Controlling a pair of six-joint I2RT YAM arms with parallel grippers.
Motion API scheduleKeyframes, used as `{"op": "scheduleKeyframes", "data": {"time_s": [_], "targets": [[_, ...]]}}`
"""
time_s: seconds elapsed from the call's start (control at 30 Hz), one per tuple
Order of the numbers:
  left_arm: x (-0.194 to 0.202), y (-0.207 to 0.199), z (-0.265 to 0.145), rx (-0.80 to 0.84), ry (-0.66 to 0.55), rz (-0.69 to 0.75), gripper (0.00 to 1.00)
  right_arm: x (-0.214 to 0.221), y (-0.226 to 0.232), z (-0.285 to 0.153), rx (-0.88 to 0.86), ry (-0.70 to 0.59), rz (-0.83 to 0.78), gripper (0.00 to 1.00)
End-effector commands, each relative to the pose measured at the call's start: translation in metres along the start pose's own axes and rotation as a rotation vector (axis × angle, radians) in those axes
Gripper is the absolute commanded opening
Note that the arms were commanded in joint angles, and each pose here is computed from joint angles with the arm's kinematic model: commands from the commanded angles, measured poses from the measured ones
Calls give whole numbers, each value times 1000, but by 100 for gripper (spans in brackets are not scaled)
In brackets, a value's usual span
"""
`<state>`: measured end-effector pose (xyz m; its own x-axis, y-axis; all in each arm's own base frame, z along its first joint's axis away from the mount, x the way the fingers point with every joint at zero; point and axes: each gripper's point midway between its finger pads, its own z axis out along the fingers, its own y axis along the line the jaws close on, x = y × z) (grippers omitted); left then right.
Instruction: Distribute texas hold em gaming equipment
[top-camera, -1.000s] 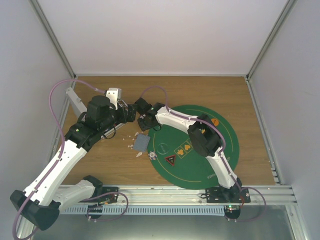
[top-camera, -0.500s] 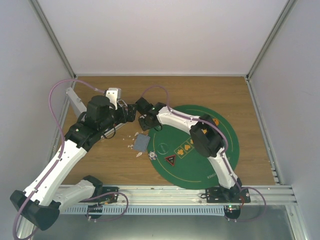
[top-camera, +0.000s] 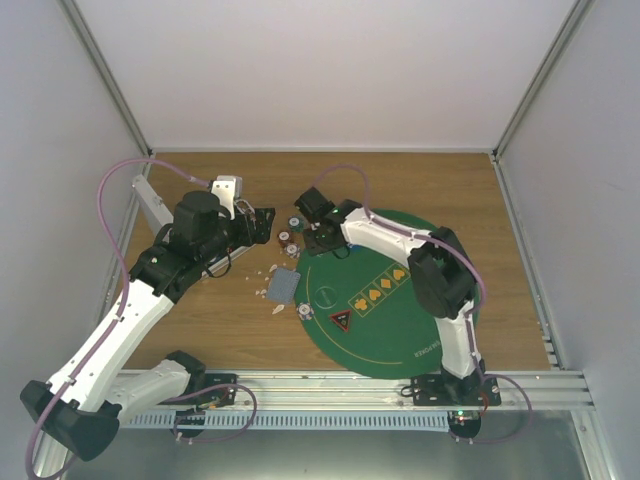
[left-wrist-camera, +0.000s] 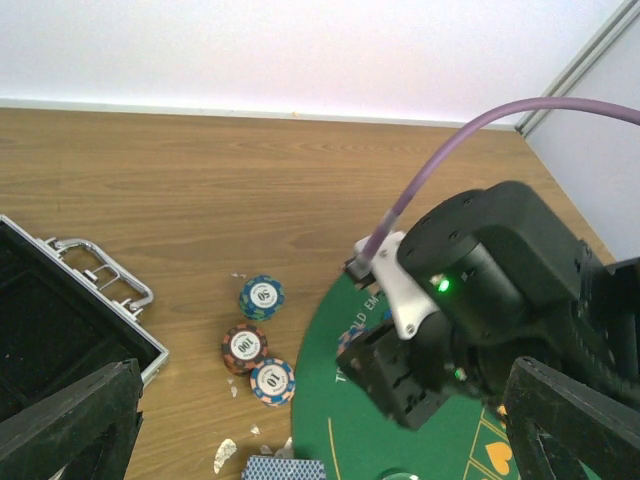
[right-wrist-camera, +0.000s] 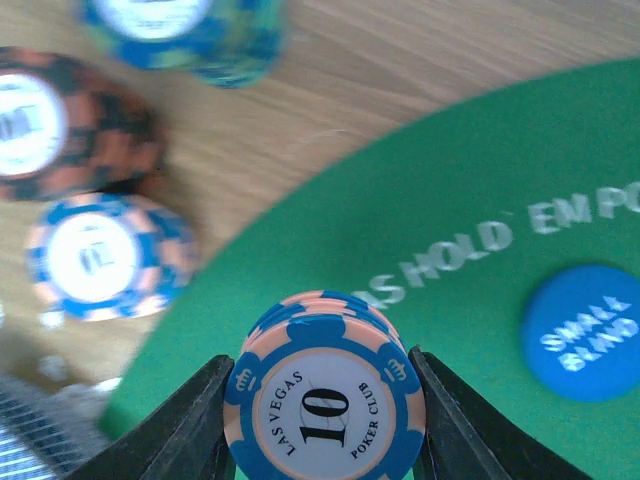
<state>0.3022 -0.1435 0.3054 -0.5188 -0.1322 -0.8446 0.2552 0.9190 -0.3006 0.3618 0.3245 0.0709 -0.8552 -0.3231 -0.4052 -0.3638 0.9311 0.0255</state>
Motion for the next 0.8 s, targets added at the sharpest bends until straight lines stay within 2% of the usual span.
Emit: {"op": "scheduleKeyframes", "data": {"time_s": [0.0,0.2,0.77], "targets": [[-11,0,-1,4,-44,0,99,-16,-44,-10,41,-56,102,43],[-12,-1,0,5,-43,7,99,-19,-80,5,68,-41,146,43],[-13,1,6,-3,-33,13,99,-39,-128,36,106,-16,178,44]]}}
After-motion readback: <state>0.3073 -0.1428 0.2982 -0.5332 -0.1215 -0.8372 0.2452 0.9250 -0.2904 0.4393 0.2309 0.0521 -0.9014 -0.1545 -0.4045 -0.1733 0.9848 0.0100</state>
